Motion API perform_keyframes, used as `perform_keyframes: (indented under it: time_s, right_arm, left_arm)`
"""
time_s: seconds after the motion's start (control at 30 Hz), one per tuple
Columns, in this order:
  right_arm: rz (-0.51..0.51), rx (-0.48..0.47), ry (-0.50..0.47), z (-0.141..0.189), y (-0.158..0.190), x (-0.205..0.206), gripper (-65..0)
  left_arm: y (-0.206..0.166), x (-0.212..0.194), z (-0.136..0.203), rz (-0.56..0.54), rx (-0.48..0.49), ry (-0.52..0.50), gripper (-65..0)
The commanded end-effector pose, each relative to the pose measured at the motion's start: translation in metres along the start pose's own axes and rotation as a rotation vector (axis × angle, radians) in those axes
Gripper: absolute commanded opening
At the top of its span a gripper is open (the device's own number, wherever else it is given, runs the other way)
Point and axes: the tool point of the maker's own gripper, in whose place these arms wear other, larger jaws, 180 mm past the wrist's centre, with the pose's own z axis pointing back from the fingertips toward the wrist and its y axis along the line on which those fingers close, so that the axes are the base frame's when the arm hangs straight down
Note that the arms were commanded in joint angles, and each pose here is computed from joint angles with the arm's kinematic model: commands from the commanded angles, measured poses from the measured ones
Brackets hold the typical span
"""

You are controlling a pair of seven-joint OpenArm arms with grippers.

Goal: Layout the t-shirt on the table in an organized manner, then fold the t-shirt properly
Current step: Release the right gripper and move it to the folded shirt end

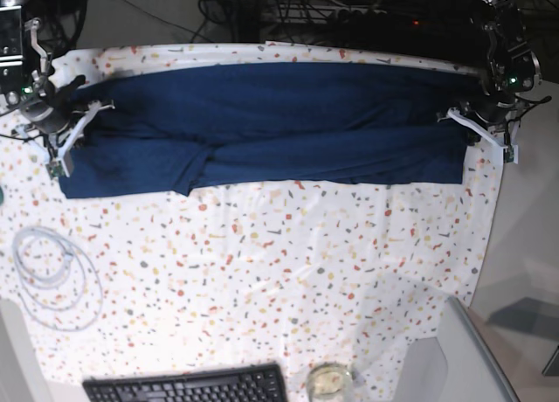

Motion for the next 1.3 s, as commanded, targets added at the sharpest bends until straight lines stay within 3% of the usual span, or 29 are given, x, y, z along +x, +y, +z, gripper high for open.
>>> perform_keyframes:
  time_s: [0.0,0.07,0.2,0.27,0.37,0.47,0.57,0.73,1.07,1.17,1.27]
  right_arm:
    - [0.007,-0.022,-0.032,0.003,-0.011,0.011,-65.0]
    - [0.008,-0.022,-0.032,0.004,-0.010,0.011,-63.8]
    - [0.009,-0.048,-0.015,0.015,-0.018,0.020,-49.7]
    - [-0.011,-0.085,-0.050,0.028,-0.029,0.032,-44.3]
    - [-0.028,-0.118,-0.127,0.041,-0.037,0.057,-42.6]
    - [-0.040,-0.126,-0.161,0.036,-0.045,0.077,-42.6]
    - [-0.061,-0.105,-0.132,0.014,-0.047,0.082,-43.5]
    - [-0.046,-0.073,-0.025,-0.021,-0.049,0.073,-65.0]
    - [-0.114,-0.100,0.016,-0.048,-0.079,0.041,-63.6]
    - [-0.121,-0.102,0.015,-0.050,-0.081,0.042,-63.6]
    - [-0.092,-0.107,-0.046,-0.041,-0.080,0.064,-63.8]
  left_arm:
    - [0.007,0.016,0.003,-0.016,0.015,-0.042,-65.0]
    - [0.000,0.012,0.002,-0.032,-0.001,-0.032,-65.0]
    - [-0.008,0.014,0.002,-0.049,-0.017,-0.036,-65.0]
    - [-0.009,0.014,0.002,-0.049,-0.019,-0.036,-65.0]
    - [-0.009,0.016,0.002,-0.048,-0.020,-0.040,-65.0]
    - [-0.009,0.016,0.001,-0.048,-0.019,-0.041,-65.0]
    - [-0.009,0.017,0.001,-0.047,-0.019,-0.041,-65.0]
    - [-0.007,0.015,0.000,-0.041,-0.016,-0.037,-65.0]
    - [-0.004,0.013,0.001,-0.039,-0.010,-0.032,-65.0]
    - [-0.005,0.013,0.002,-0.035,-0.013,-0.034,-65.0]
    - [-0.005,0.014,0.003,-0.039,-0.013,-0.039,-65.0]
